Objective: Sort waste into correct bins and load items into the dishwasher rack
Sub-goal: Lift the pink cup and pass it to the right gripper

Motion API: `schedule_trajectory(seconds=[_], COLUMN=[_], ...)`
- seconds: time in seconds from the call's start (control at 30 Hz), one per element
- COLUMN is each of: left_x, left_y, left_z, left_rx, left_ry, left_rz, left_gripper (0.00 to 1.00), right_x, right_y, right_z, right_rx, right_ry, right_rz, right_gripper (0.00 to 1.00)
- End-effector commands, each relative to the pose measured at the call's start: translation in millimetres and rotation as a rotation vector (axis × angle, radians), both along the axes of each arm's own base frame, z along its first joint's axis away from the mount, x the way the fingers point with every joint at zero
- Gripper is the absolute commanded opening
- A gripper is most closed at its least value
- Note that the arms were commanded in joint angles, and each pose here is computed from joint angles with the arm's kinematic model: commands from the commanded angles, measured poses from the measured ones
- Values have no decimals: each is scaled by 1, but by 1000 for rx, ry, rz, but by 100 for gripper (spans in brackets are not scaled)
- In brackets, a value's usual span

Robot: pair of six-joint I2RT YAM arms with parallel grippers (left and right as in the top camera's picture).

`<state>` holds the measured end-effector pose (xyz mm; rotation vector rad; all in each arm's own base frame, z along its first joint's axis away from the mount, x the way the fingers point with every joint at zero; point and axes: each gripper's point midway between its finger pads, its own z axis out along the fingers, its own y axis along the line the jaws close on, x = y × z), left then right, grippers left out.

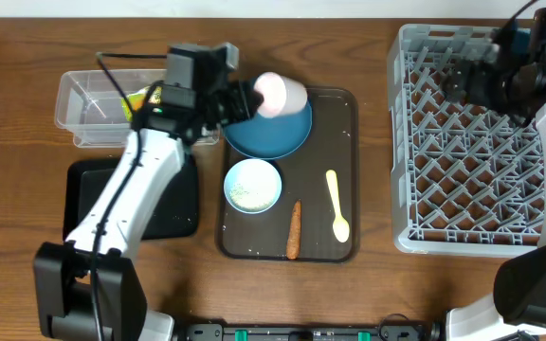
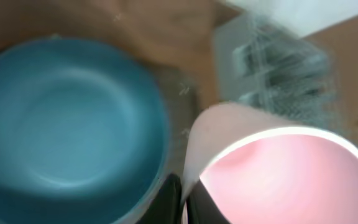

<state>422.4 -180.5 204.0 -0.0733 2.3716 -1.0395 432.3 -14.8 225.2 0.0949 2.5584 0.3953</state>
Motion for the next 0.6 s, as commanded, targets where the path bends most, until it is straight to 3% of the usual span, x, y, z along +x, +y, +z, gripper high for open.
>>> schedule_trajectory(seconds=[0.0,0.23,0.57], left_x=[-14,-31,-39], left_y=[-25,-44,-48], left_z=[34,78,83], left_rx=[-230,-374,-405], left_ry=[26,-113,-106], left_rz=[-157,-380,-422], left_gripper=[7,7,7], right_x=[-9,-36,-57], right_y=[86,159,227], right_z=[25,52,67], right_rx=[307,555,620], right_ry=[-145,-318,-438], right_rz=[438,829,1079], right_gripper=[99,99,99])
